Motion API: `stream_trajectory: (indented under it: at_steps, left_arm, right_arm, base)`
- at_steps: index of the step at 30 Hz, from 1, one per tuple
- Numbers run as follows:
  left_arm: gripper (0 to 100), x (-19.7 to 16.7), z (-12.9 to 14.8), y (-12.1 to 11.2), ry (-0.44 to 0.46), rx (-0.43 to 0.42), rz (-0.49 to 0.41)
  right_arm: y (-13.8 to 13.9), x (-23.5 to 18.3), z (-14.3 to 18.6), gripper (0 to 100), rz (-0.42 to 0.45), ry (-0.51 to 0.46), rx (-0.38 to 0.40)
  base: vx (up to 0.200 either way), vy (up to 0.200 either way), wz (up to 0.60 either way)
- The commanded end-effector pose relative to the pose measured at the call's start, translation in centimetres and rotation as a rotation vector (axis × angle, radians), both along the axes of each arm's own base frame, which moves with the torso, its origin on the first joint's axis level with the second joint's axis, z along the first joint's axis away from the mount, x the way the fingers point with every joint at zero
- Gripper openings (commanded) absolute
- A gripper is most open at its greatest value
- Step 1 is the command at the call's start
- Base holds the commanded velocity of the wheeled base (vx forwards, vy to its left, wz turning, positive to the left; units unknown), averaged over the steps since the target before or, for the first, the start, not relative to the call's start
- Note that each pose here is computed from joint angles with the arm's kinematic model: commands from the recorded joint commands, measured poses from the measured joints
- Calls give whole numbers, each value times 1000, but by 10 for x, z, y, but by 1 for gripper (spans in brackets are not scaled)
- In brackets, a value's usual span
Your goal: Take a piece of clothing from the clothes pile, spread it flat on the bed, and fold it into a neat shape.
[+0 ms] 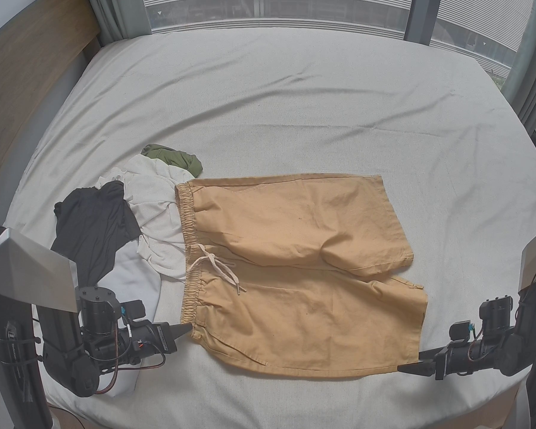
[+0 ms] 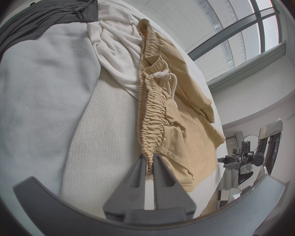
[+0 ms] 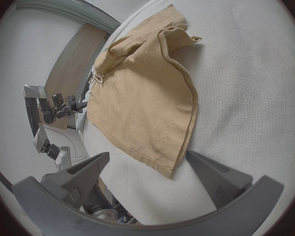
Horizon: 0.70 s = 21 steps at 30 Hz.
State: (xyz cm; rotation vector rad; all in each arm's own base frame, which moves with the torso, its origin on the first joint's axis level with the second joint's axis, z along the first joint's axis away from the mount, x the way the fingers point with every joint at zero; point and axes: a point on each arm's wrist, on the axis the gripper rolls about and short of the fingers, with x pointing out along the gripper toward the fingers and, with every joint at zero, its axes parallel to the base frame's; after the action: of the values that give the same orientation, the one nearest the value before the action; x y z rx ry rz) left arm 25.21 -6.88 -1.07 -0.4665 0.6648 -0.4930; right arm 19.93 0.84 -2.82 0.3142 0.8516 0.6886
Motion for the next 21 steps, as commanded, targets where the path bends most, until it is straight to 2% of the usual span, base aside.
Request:
stream_trajectory:
  at_steps: [1, 12, 21]
  left_arm:
    - [0, 0, 0, 0, -2, -1, -1]
    - [0, -1, 0, -1, 2, 1, -3]
    - [0, -19, 8, 3, 31, -20, -40]
  right_arm:
    - [0, -5, -1, 0, 0, 20, 1]
    - [-1, -4, -1, 0, -11, 14, -3]
    - [3, -9, 3, 0, 3, 54, 0]
  base:
    - [0, 0, 0]
    - [0, 0, 0]
    - [0, 0, 0]
